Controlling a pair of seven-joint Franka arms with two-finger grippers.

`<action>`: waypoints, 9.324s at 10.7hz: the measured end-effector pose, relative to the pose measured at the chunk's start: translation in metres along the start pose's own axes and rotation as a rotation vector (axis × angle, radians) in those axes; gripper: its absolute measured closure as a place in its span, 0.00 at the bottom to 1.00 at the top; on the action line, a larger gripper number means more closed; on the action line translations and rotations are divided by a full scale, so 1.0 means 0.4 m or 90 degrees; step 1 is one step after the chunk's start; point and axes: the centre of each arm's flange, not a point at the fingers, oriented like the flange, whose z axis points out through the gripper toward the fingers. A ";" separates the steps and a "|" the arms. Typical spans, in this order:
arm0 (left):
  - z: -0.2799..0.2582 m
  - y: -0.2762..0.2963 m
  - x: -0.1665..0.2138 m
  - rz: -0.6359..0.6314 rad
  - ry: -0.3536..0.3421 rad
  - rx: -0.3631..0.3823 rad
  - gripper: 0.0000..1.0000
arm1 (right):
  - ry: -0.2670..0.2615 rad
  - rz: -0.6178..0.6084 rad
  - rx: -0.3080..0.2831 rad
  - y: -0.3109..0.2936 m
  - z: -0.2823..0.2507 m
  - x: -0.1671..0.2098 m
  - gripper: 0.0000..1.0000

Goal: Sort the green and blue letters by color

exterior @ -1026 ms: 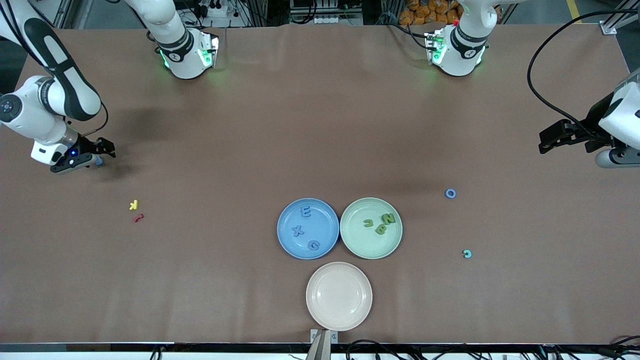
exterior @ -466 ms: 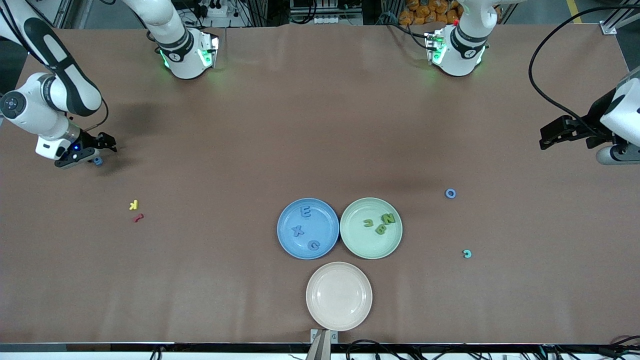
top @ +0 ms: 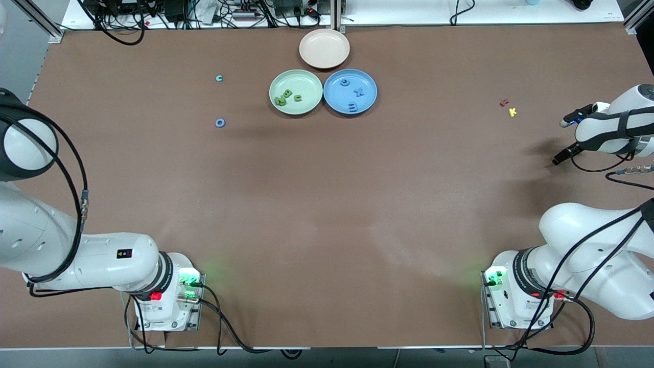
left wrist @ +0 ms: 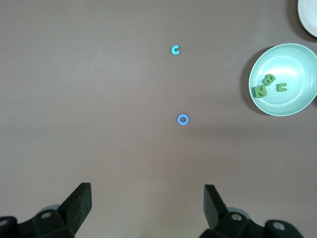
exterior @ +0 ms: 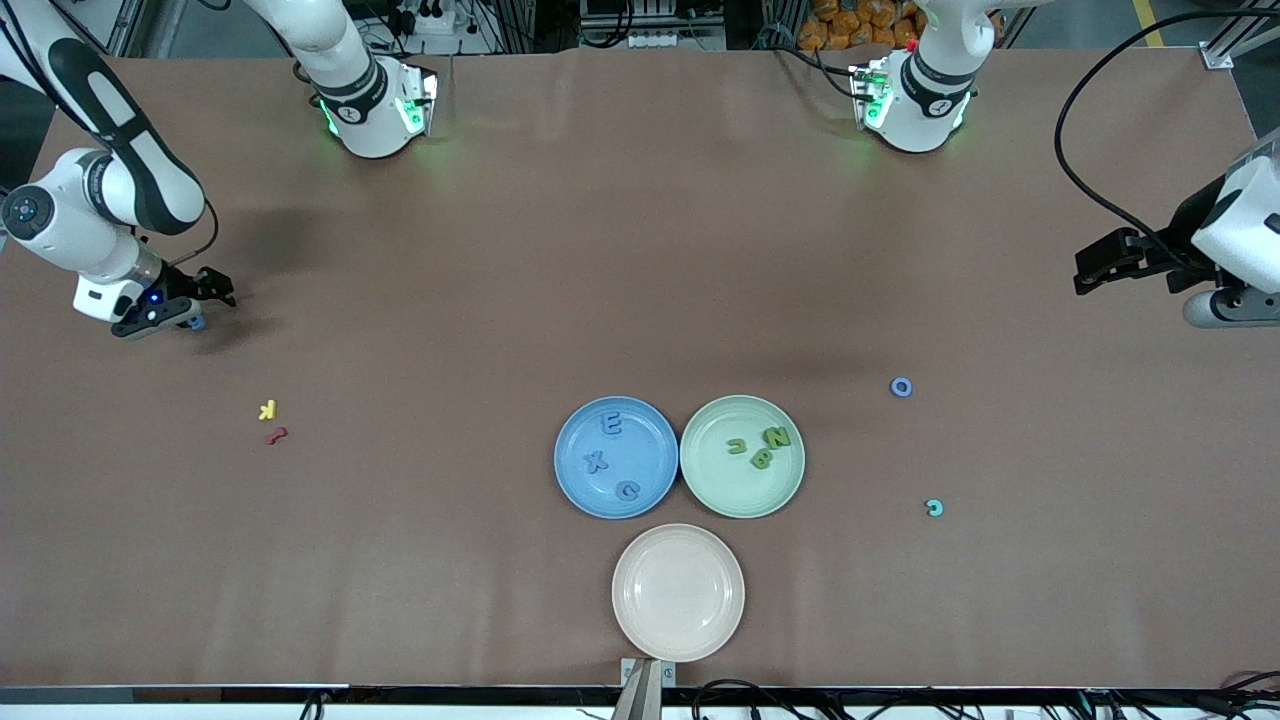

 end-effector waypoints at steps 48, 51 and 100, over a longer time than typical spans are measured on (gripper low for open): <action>0.026 0.043 0.017 0.021 -0.005 -0.004 0.00 | 0.091 0.582 0.153 -1.054 -0.237 1.253 0.00; 0.027 0.043 0.018 0.021 -0.005 -0.004 0.00 | 0.049 0.456 0.079 -0.974 -0.265 1.216 0.00; 0.037 0.038 0.027 0.019 -0.005 -0.005 0.00 | 0.026 0.248 0.038 -0.576 -1.058 0.715 0.00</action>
